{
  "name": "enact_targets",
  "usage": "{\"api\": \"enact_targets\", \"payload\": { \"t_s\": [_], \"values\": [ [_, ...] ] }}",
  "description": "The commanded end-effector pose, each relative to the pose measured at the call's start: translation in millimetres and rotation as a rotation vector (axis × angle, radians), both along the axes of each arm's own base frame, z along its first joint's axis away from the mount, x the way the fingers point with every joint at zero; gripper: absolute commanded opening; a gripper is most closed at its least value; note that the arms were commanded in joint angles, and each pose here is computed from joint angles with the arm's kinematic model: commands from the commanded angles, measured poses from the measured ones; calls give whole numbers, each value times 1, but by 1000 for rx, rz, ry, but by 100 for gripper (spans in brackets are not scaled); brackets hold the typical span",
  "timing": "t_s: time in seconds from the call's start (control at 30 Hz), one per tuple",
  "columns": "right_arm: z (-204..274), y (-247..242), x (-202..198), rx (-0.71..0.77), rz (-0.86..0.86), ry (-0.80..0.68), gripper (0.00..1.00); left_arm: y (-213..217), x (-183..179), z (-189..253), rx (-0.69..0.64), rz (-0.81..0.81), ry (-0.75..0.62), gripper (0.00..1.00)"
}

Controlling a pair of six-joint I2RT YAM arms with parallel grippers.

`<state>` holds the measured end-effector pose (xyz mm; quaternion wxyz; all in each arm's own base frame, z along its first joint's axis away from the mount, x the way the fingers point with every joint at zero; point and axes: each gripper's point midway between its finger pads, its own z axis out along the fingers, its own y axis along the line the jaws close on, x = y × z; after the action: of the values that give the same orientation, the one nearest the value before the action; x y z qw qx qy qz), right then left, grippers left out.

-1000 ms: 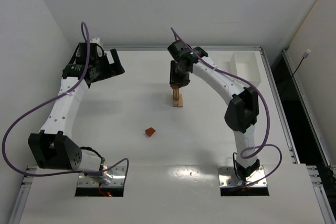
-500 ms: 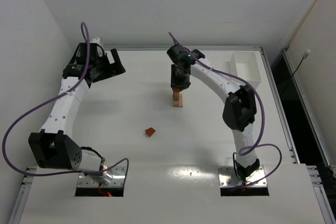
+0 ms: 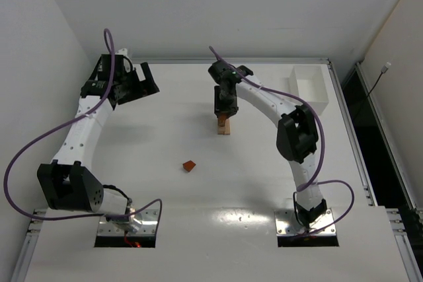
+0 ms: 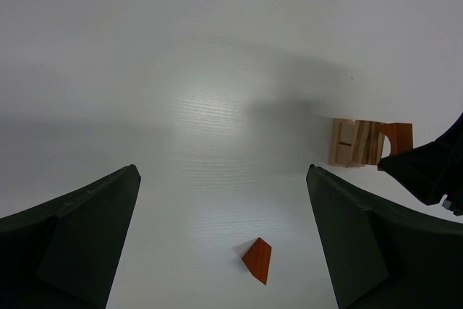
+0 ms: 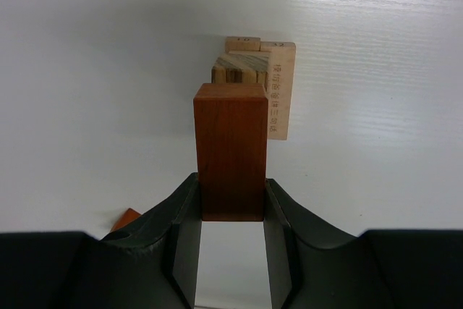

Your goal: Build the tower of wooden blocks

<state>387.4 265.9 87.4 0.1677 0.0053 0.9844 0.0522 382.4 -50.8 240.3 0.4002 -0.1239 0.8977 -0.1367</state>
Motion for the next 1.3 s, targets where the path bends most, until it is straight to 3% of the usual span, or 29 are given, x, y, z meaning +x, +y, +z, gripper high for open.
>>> {"api": "enact_targets", "payload": {
  "t_s": [0.0,0.4,0.8,0.97,1.0,1.27],
  "values": [
    [6,0,7,9,-3,-28,0,-6,7,5,-21,-12,-23,100],
    [-5,-1,6,-1,-3,-13,0,-6,9,6,-21,-12,-32,100],
    [-13,4,14,-4,7,-15,10,-8,15,9,-27,-19,-41,100],
    [-13,1,15,0,10,-11,23,-8,17,9,-27,-19,-41,100],
    [-13,1,15,0,10,-11,30,-8,17,9,-27,-19,-41,100],
    [-13,2,14,5,24,-7,56,-10,22,9,-33,-27,-39,100]
  ]
}}
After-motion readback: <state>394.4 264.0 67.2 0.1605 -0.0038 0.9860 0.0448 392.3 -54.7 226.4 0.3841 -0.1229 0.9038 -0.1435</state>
